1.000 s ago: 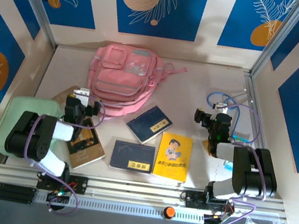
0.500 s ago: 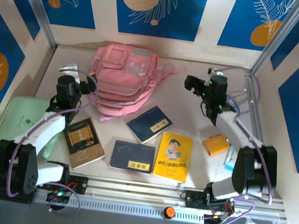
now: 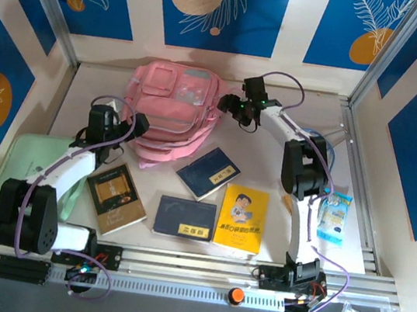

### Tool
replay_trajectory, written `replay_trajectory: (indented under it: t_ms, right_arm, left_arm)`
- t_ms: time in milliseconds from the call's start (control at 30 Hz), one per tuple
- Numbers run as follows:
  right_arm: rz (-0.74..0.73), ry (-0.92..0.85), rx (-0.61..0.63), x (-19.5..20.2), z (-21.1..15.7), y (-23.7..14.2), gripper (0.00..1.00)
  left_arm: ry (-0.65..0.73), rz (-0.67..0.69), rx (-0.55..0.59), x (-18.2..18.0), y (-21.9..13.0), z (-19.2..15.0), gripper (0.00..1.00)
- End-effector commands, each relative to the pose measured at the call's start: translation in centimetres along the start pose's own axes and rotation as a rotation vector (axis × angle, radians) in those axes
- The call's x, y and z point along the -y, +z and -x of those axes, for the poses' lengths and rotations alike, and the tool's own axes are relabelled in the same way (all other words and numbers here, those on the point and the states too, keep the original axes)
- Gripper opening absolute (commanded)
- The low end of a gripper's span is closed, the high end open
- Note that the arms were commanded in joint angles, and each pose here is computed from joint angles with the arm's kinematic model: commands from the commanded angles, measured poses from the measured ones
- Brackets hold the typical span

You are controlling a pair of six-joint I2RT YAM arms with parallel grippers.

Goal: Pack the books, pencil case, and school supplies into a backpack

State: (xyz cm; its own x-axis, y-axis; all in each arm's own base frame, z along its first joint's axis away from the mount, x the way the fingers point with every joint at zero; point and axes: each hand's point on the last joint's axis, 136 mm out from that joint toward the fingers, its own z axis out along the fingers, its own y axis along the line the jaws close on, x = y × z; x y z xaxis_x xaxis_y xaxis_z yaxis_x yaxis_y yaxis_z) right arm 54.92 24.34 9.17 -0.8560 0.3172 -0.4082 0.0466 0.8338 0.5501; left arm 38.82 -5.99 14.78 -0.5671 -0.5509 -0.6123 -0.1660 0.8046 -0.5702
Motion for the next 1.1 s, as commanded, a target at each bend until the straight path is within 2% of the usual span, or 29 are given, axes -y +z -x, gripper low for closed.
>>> replay_trajectory:
  t_ms: [0, 167, 300, 367, 500, 600, 800, 1067]
  right_arm:
    - [0.041, 0.038, -0.066, -1.1, 0.0, 1.1, 0.69]
    - [0.053, 0.042, -0.092, -1.0, 0.1, 3.8, 0.66]
    - [0.064, 0.048, -0.106, -0.7, -0.1, 5.0, 0.56]
    - [0.074, 0.041, -0.112, -0.6, -0.1, 5.4, 0.47]
    - [0.069, 0.045, -0.128, 0.1, -0.2, 5.4, 0.21]
    - [0.073, 0.030, -0.140, 0.3, -0.6, 4.4, 0.11]
    - [0.137, 0.010, -0.134, 0.3, -2.5, -0.4, 0.09]
    - [0.161, 0.159, -0.116, 3.4, -7.1, -6.2, 0.09]
  left_arm:
    - [-0.074, -0.038, -0.085, 0.9, -0.3, -2.0, 0.96]
    - [-0.122, -0.047, -0.152, 1.1, -0.5, -4.4, 0.96]
    - [-0.135, -0.061, -0.196, 1.7, -0.4, -6.1, 0.95]
    - [-0.131, -0.072, -0.214, 2.2, -0.2, -6.7, 0.95]
    - [-0.135, -0.091, -0.241, 3.1, 0.6, -7.5, 0.94]
    - [-0.146, -0.114, -0.259, 3.8, 1.5, -7.9, 0.94]
    - [-0.195, -0.175, -0.307, 5.3, 4.2, -8.0, 0.94]
    - [-0.171, -0.210, -0.347, 7.1, 9.1, -6.9, 0.91]
